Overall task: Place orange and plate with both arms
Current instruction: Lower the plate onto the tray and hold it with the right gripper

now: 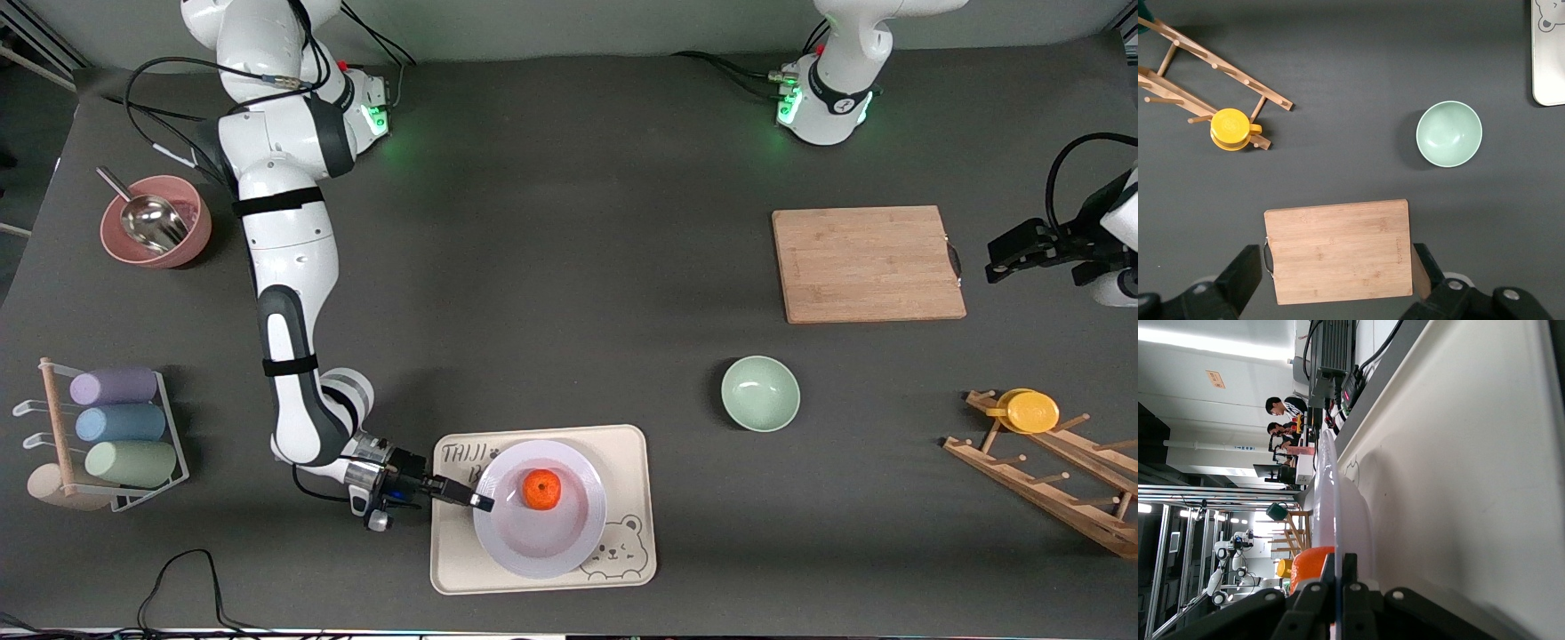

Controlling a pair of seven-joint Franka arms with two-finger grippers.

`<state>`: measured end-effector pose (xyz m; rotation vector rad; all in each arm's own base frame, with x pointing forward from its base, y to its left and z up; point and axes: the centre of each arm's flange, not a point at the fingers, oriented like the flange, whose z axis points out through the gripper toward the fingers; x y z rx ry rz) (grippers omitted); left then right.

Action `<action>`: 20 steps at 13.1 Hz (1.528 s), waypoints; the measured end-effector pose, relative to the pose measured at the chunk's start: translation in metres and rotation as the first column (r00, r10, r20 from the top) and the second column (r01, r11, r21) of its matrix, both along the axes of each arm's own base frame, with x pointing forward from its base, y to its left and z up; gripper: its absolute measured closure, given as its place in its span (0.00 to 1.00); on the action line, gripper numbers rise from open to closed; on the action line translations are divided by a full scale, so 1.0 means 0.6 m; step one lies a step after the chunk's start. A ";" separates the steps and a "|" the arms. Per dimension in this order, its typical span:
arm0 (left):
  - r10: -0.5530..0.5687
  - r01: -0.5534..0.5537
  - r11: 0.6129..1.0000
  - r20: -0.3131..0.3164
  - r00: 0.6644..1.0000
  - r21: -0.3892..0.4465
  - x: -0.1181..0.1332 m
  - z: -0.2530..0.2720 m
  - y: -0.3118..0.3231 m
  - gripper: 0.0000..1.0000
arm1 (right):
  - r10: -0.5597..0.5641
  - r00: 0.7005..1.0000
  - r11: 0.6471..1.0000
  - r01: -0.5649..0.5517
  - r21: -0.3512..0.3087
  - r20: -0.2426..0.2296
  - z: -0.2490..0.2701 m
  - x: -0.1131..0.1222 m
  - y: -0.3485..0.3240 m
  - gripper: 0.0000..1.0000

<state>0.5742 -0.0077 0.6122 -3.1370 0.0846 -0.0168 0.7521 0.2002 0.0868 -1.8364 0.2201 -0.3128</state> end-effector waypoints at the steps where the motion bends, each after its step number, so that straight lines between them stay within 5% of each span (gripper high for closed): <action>1: 0.000 0.000 1.000 0.000 1.000 0.000 0.000 0.000 0.000 0.00 | 0.000 1.000 1.000 0.000 0.000 0.002 0.000 0.000 0.000 0.95; 9: 0.000 0.000 1.000 0.000 1.000 0.000 0.000 0.000 0.000 0.00 | -0.001 1.000 1.000 0.001 0.003 0.006 0.003 0.002 0.001 0.91; 17: 0.000 0.000 1.000 0.000 1.000 0.000 0.000 0.000 0.000 0.00 | -0.007 1.000 1.000 0.006 0.025 0.030 0.026 0.013 0.007 0.08; 18: 0.000 0.000 1.000 0.000 1.000 0.000 0.000 0.000 0.000 0.00 | -0.006 0.999 1.000 0.005 0.028 0.040 0.037 0.017 0.008 0.00; 20: 0.000 0.000 1.000 0.000 1.000 0.000 0.000 0.000 0.000 0.00 | -0.009 0.998 0.999 0.007 0.035 0.060 0.066 0.025 0.008 0.00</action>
